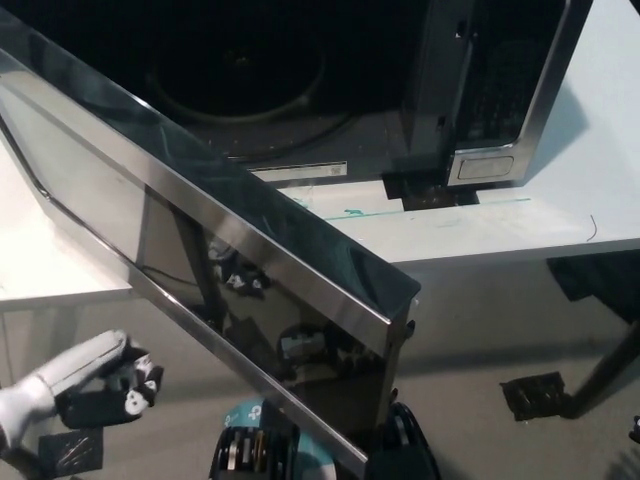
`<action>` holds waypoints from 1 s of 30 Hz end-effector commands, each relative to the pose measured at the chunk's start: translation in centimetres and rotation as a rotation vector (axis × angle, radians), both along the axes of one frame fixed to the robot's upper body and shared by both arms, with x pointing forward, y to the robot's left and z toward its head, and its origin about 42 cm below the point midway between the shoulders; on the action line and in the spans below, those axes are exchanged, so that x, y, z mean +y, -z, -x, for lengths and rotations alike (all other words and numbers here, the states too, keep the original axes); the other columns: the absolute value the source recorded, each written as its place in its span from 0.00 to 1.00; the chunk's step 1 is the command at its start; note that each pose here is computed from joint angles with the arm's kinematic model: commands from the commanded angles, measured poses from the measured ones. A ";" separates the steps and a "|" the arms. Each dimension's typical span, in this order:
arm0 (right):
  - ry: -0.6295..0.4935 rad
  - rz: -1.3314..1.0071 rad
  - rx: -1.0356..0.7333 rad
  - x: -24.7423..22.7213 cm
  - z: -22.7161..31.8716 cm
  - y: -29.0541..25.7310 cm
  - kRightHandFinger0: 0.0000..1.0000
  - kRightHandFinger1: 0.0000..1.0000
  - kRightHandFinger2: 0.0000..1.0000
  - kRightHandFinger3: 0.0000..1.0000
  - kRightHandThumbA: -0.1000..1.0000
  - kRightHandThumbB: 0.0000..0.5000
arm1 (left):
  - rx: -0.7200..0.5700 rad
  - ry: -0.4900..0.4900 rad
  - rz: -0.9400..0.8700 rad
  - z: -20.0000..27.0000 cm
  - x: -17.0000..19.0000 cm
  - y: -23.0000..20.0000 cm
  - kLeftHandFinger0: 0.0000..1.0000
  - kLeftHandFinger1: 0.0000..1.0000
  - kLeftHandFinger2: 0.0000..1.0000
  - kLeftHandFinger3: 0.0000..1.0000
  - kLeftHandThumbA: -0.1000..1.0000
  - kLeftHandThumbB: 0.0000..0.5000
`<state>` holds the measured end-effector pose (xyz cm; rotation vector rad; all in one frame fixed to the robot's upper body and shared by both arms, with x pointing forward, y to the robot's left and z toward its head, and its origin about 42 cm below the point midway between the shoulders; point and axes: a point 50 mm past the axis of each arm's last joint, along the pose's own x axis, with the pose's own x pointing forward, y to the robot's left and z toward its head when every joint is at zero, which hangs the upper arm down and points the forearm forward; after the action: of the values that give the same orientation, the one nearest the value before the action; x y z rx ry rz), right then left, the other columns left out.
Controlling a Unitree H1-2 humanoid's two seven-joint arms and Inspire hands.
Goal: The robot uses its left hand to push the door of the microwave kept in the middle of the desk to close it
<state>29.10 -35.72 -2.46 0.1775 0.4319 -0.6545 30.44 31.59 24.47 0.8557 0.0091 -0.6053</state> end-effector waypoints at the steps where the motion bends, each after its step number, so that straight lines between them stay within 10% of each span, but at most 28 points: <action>1: 0.020 0.018 -0.075 -1.0 -1.0 -1.2 0.58 0.63 0.72 0.84 0.27 0.16 | -0.037 0.223 -0.171 2.8 -2.2 -7.1 0.18 0.27 0.37 0.45 0.00 0.26; 8: 0.026 0.004 -0.073 -0.8 -0.7 -0.9 0.55 0.58 0.70 0.84 0.25 0.16 | -0.306 0.275 -0.103 4.4 -4.9 -11.3 0.25 0.28 0.37 0.36 0.00 0.26; 14: 0.018 0.005 -0.071 -0.7 -0.1 -0.5 0.56 0.59 0.72 0.88 0.23 0.11 | -0.417 0.271 -0.066 3.1 -6.4 -13.0 0.07 0.13 0.24 0.30 0.00 0.33; 21: -0.007 0.031 -0.058 -0.8 0.5 0.0 0.65 0.67 0.74 0.90 0.25 0.11 | -0.489 0.263 -0.161 -0.9 -7.7 -14.8 0.33 0.30 0.37 0.39 0.00 0.39; 30: -0.002 0.017 -0.043 -0.7 1.2 0.2 0.62 0.63 0.71 0.90 0.24 0.10 | -0.521 0.202 -0.207 -8.8 -8.7 -15.3 0.15 0.17 0.28 0.35 0.00 0.40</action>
<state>27.87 -35.53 -3.40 0.1755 0.4365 -0.6467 37.75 23.43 37.77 1.0980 -0.3935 -0.6176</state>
